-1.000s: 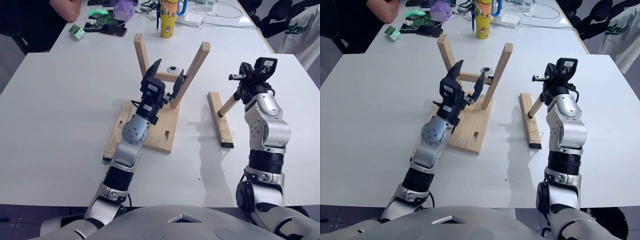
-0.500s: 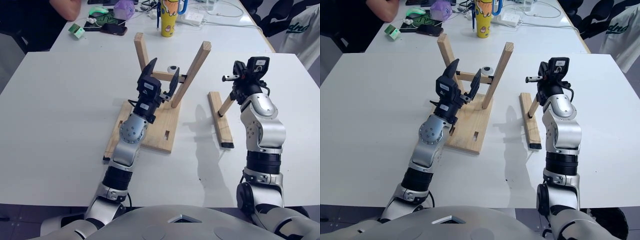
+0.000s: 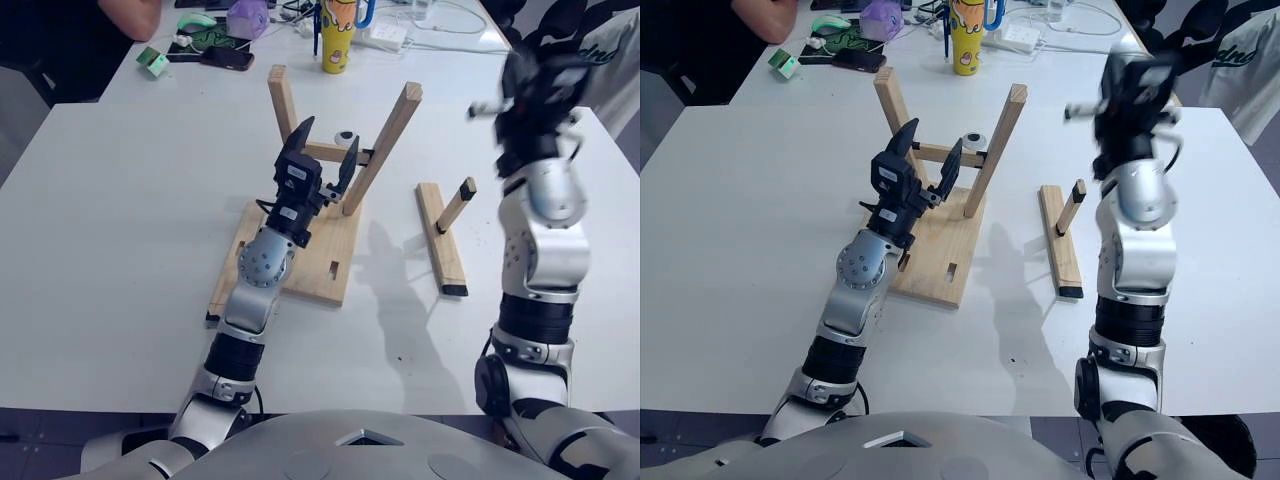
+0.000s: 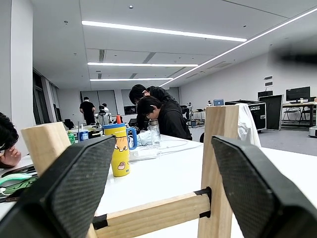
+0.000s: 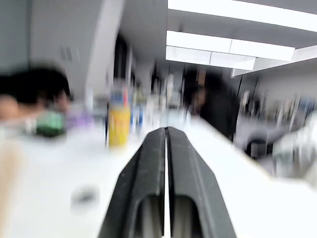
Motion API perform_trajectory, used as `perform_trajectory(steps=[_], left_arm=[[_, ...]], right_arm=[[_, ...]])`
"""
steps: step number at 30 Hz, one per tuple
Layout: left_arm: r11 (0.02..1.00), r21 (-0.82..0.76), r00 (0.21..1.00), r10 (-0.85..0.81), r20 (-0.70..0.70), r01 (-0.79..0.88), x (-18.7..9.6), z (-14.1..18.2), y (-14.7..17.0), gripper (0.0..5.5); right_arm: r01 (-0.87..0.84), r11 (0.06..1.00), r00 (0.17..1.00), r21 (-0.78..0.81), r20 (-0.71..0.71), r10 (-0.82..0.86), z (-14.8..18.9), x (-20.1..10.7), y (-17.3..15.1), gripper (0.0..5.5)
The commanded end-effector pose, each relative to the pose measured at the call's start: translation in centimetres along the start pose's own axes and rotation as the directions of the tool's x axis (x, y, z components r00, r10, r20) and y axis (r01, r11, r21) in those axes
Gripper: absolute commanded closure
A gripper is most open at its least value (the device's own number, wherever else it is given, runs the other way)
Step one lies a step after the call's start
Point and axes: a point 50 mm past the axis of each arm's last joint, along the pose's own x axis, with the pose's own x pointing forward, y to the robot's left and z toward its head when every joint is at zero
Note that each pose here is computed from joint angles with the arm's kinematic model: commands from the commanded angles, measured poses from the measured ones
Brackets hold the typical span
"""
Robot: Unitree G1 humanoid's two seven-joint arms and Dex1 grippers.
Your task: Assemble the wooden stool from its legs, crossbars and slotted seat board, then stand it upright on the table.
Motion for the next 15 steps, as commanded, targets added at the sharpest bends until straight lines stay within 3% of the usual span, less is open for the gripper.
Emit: perform_trajectory(steps=[1,8,11,15], left_arm=[[1.0,-0.005,1.0,0.002,0.003,-0.002,-0.1,0.4,0.4,1.92],[1.0,-0.002,1.0,0.002,-0.003,-0.002,-0.2,0.4,0.4,1.92],[1.0,0.002,1.0,-0.002,-0.014,0.002,-0.4,0.1,0.4,1.92],[1.0,-0.002,1.0,-0.004,-0.025,0.004,-0.7,-0.1,0.2,1.92]], right_arm=[[-0.053,0.994,0.909,0.092,-0.408,0.087,-7.1,-1.6,1.0,5.48],[0.025,0.999,0.952,0.036,-0.306,-0.013,-5.0,-1.3,-0.4,5.48],[0.019,0.996,0.997,0.087,-0.07,-0.013,-1.9,-1.1,-0.5,5.48],[0.031,0.999,0.967,0.038,0.251,-0.04,3.5,-1.7,-1.4,5.48]])
